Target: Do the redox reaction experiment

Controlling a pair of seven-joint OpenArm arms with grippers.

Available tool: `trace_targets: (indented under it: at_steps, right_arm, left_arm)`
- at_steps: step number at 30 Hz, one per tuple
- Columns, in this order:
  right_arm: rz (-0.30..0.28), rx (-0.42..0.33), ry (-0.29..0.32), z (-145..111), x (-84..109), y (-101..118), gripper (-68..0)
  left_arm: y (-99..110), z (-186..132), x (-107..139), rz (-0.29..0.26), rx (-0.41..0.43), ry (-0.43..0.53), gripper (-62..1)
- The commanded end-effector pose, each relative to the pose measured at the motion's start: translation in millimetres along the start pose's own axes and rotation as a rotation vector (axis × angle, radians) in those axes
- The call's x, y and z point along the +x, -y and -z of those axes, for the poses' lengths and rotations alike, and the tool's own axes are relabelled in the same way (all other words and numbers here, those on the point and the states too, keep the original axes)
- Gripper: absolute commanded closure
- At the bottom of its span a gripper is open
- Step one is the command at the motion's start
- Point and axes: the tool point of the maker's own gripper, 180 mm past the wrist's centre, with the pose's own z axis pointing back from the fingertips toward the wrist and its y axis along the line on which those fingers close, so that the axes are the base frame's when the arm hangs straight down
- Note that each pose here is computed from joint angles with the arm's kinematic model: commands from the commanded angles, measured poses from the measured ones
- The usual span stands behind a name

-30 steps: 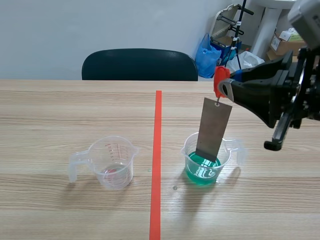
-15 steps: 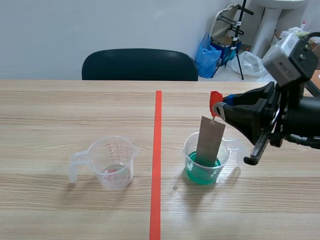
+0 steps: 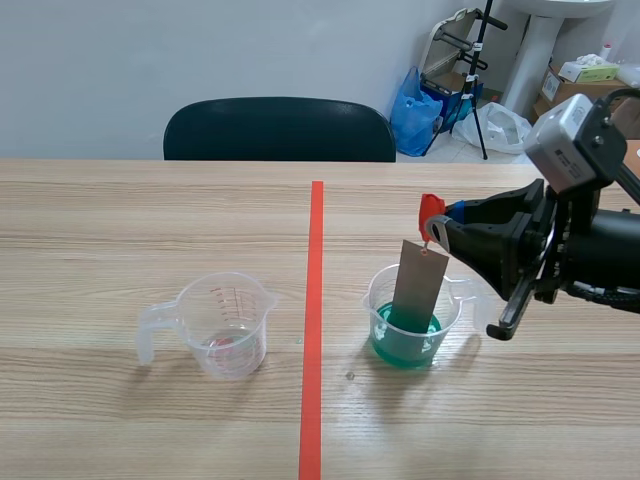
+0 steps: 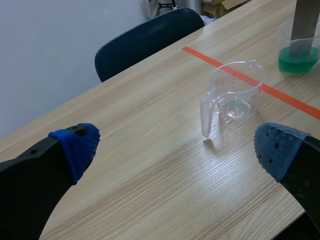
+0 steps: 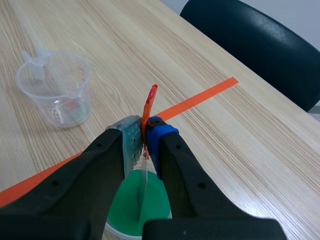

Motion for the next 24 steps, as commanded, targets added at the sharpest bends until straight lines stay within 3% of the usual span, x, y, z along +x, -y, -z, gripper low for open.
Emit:
trace_targets:
  at_steps: [1,24]
  right_arm:
    - [-0.014,0.008,0.008,1.6,5.3,1.9,-0.6]
    - [-0.012,0.023,0.012,1.4,6.2,-0.6,-0.6]
  left_arm:
    - [-2.3,0.4,6.0,-0.001,0.011,0.026,-62.3]
    - [-2.3,0.4,6.0,-0.001,0.011,0.026,-62.3]
